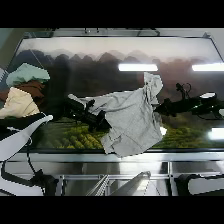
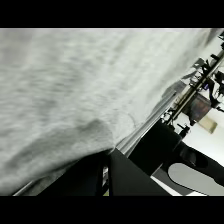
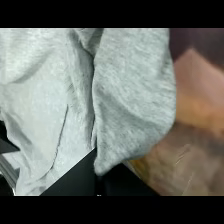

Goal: Fold the shirts.

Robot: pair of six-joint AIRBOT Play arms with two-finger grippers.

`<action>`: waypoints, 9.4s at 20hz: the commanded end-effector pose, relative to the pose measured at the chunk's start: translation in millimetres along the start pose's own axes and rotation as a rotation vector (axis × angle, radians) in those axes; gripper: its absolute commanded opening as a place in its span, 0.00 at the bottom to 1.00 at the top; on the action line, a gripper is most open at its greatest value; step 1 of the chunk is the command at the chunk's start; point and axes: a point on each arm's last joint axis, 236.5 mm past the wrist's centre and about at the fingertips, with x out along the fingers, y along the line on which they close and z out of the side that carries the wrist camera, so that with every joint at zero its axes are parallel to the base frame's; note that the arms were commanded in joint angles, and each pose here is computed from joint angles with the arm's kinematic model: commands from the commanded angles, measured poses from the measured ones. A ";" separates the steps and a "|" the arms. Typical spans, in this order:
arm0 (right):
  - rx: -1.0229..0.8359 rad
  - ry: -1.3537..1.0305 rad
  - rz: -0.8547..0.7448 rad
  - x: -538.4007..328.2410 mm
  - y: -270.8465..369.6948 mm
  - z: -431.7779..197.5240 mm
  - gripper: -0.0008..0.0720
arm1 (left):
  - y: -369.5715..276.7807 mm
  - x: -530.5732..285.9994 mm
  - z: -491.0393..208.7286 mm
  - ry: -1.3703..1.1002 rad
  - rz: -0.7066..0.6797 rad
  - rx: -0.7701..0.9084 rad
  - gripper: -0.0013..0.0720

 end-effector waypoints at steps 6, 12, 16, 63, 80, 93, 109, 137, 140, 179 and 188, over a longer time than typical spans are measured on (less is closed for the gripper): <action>-0.109 -0.344 -0.018 -141.0 44.0 42.6 0.03 | -106.9 -105.0 -80.5 0.068 -0.150 0.270 0.04; -0.183 -0.660 -0.061 -258.1 86.1 53.9 0.03 | -141.6 -186.2 -120.8 -0.165 -0.178 0.441 0.04; -0.192 -0.680 -0.021 -281.7 100.8 48.4 0.03 | -148.0 -238.9 -131.9 -0.387 -0.178 0.482 0.04; 0.010 -0.076 -0.231 -108.2 -122.0 12.3 0.70 | 49.2 -302.4 22.4 -0.344 -0.264 0.079 0.99; -0.132 0.013 -0.060 -29.0 -44.7 19.9 0.03 | 144.2 -232.4 -40.5 -0.412 -0.125 -0.216 0.96; -0.130 0.070 -0.001 -30.4 -31.0 5.2 0.03 | 129.3 -105.7 -32.7 0.014 0.097 -0.103 0.40; -1.094 -1.035 0.545 -362.4 333.5 -59.1 0.03 | -254.0 -338.9 -189.9 -0.571 -0.142 1.325 0.05; -0.377 -0.652 0.148 -89.8 76.9 188.4 0.03 | -24.3 -267.7 146.4 -0.348 -0.301 0.463 0.03; -0.335 -0.720 0.138 -103.3 57.3 210.8 0.03 | -18.8 -280.8 177.4 -0.393 -0.188 0.441 0.03; 0.343 0.020 -0.223 -101.5 -103.8 -109.2 0.70 | 67.0 -264.5 4.7 -0.201 -0.114 -0.027 0.99; 0.217 -0.105 -0.032 -72.0 -63.1 -77.5 0.29 | 129.0 -163.0 -56.3 -0.164 -0.047 -0.267 0.97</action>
